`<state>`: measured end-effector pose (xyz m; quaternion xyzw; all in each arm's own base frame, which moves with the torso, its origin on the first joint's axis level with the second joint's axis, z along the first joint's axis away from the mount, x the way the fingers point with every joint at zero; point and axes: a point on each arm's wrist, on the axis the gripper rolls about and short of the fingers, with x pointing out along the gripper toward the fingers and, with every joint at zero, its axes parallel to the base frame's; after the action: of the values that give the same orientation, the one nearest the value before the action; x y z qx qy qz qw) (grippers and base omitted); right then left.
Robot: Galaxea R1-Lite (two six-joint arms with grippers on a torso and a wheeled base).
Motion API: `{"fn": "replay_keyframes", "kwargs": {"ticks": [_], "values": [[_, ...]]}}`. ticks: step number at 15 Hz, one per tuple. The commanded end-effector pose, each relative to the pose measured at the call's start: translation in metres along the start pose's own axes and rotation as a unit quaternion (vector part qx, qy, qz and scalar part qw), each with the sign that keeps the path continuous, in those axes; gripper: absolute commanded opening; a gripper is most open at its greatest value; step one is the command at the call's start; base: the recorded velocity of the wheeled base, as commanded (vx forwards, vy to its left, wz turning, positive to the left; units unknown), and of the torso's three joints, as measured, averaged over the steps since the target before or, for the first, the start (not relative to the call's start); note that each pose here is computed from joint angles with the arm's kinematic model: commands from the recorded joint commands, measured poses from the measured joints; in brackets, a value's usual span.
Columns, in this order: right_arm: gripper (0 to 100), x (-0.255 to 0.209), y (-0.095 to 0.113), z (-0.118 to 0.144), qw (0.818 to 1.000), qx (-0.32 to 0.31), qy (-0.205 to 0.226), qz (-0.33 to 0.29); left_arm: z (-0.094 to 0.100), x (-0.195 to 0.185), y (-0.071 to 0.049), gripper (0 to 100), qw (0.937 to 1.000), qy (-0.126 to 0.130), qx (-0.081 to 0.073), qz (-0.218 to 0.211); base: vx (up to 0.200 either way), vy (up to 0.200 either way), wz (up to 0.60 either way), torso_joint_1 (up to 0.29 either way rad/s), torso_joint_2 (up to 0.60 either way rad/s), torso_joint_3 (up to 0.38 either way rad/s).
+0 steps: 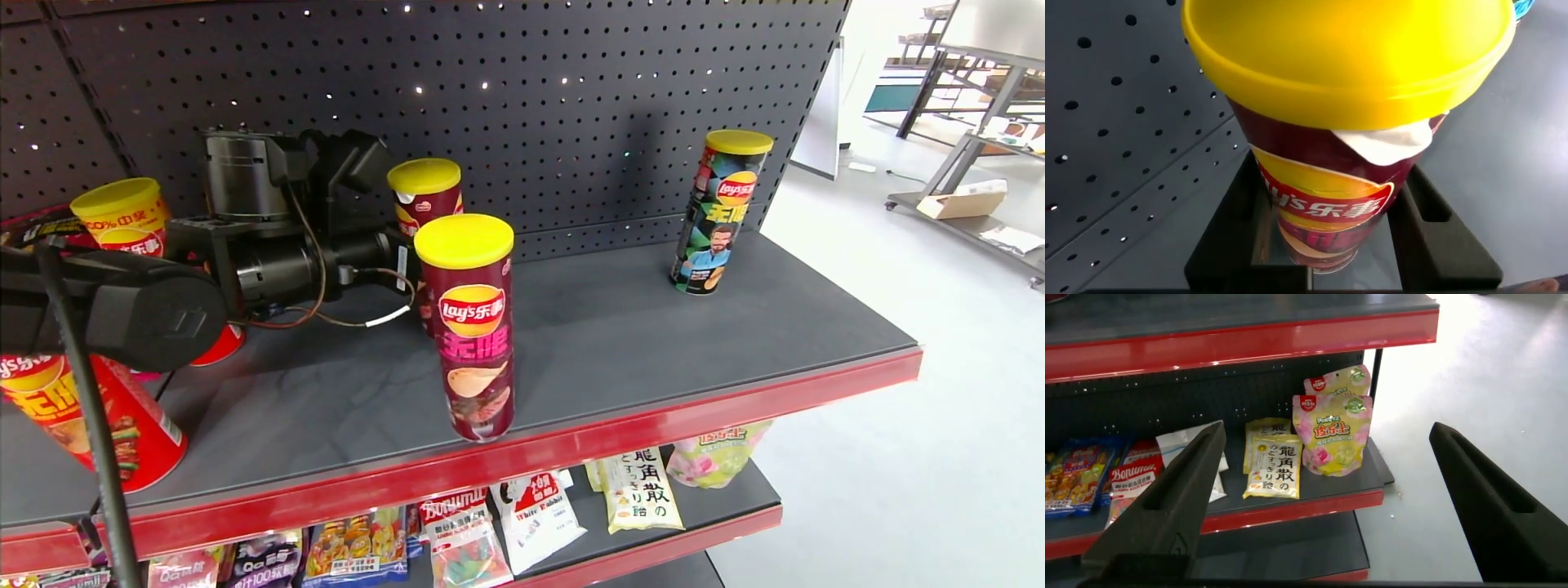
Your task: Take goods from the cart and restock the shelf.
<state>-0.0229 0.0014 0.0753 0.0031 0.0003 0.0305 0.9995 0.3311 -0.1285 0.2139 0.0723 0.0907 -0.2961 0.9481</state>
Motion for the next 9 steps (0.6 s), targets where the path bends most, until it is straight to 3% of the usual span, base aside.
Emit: {"fn": "replay_keyframes", "kwargs": {"ticks": [1,7,9], "values": [[100,0.000,0.000,0.000,1.000,0.000,0.001,0.000,0.001,-0.002,0.000,100,1.0000,-0.002,0.001,0.000,0.000,0.000,0.00,0.000,0.00,0.000],[100,0.000,0.000,0.000,1.000,0.000,0.001,0.000,0.005,-0.015,-0.003,100,1.0000,-0.008,0.002,0.001,0.000,0.000,0.00,0.000,0.00,0.000],[100,0.000,0.000,0.000,1.000,0.000,0.001,0.000,0.004,-0.040,-0.009,100,0.9999,-0.007,0.003,0.007,0.000,0.000,0.00,0.000,0.00,0.000]]}}
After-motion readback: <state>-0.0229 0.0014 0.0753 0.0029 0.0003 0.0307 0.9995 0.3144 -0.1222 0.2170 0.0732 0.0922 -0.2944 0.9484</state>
